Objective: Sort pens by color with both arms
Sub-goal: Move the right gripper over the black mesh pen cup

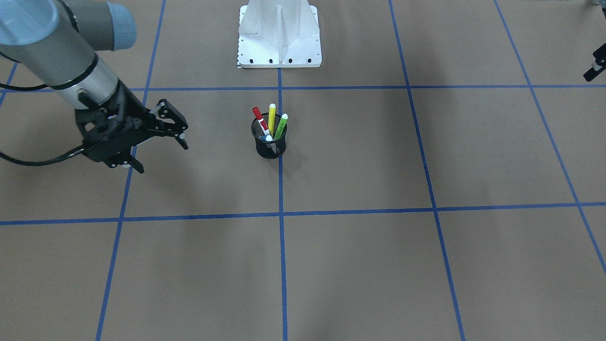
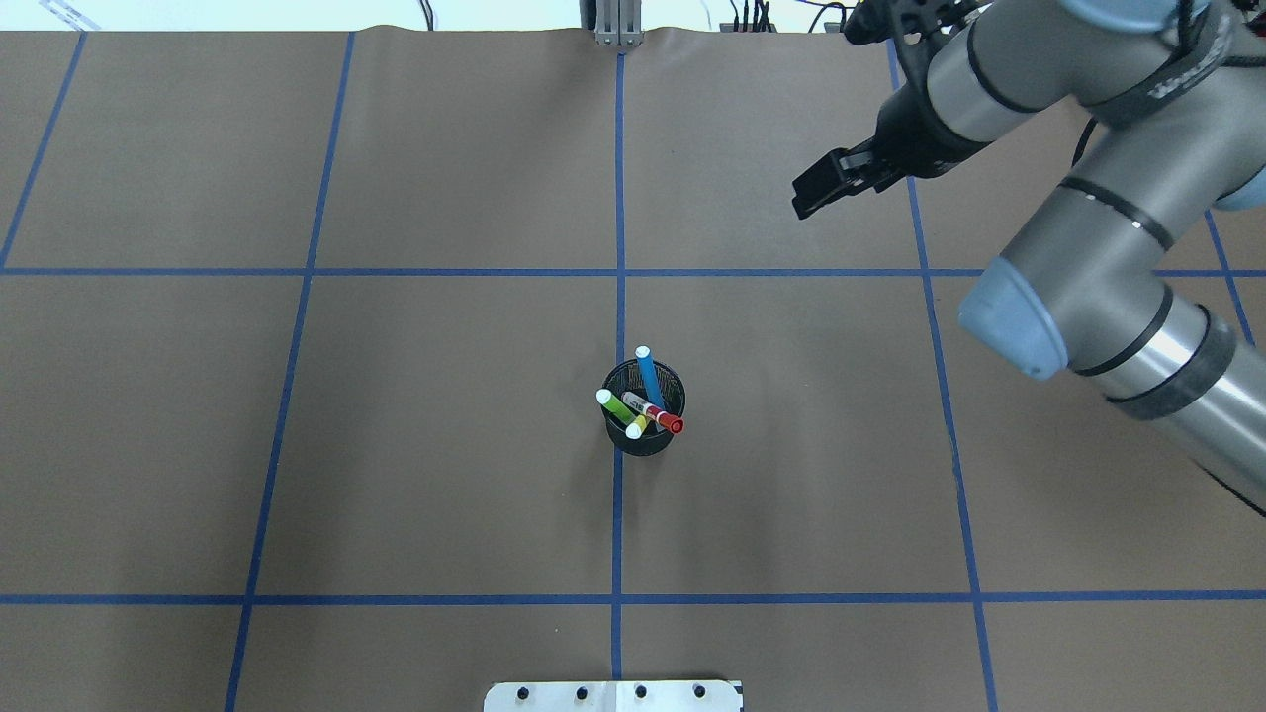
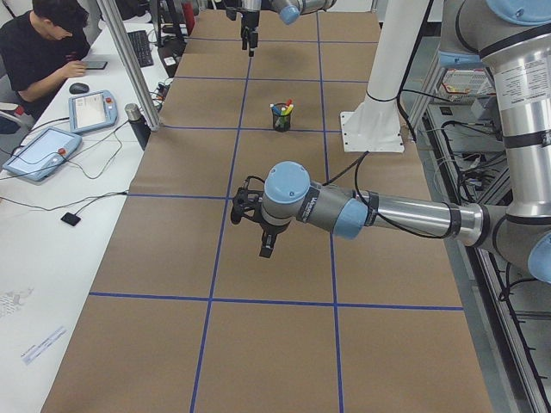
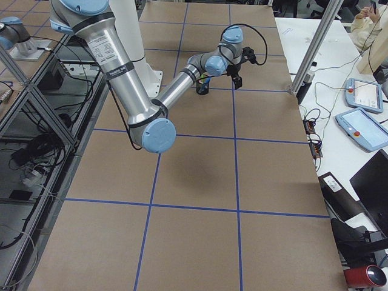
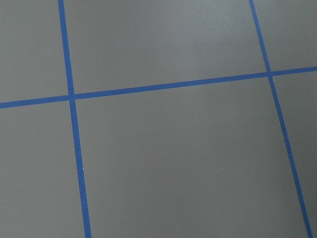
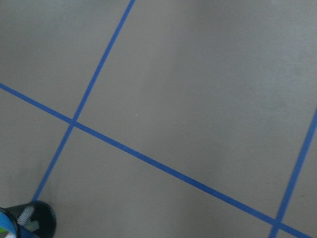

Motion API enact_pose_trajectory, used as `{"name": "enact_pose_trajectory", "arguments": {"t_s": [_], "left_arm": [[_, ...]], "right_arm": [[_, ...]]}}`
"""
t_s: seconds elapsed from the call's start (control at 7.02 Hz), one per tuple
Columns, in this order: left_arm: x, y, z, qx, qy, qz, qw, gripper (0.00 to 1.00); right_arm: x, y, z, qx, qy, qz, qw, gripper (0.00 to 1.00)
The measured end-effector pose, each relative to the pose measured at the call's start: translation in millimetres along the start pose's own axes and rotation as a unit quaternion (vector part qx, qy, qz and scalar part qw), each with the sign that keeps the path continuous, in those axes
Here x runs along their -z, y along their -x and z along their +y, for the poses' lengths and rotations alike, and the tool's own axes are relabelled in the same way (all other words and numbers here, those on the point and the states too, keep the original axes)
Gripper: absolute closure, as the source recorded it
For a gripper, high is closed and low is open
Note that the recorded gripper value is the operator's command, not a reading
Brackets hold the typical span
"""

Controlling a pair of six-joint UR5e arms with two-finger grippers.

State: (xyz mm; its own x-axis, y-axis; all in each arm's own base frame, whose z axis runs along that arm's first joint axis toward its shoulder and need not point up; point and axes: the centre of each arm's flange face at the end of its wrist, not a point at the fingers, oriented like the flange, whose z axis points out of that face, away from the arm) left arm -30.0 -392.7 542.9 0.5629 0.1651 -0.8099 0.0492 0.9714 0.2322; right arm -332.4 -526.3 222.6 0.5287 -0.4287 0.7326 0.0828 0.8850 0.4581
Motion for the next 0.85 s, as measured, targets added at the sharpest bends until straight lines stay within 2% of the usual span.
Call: {"name": "enact_pose_trajectory", "arguments": {"t_s": [0.43, 0.85], "left_arm": [[-4.6, 5.1, -0.1, 0.005, 0.004, -0.001, 1.0000, 0.00], [-5.3, 6.2, -0.5, 0.005, 0.005, 0.000, 1.0000, 0.00]], "right_arm": [[-44.6, 102.0, 5.4, -0.004, -0.033, 0.006, 0.9994, 0.02], [-85.3, 161.3, -4.4, -0.031, -0.041, 0.028, 0.9983, 0.12]]}}
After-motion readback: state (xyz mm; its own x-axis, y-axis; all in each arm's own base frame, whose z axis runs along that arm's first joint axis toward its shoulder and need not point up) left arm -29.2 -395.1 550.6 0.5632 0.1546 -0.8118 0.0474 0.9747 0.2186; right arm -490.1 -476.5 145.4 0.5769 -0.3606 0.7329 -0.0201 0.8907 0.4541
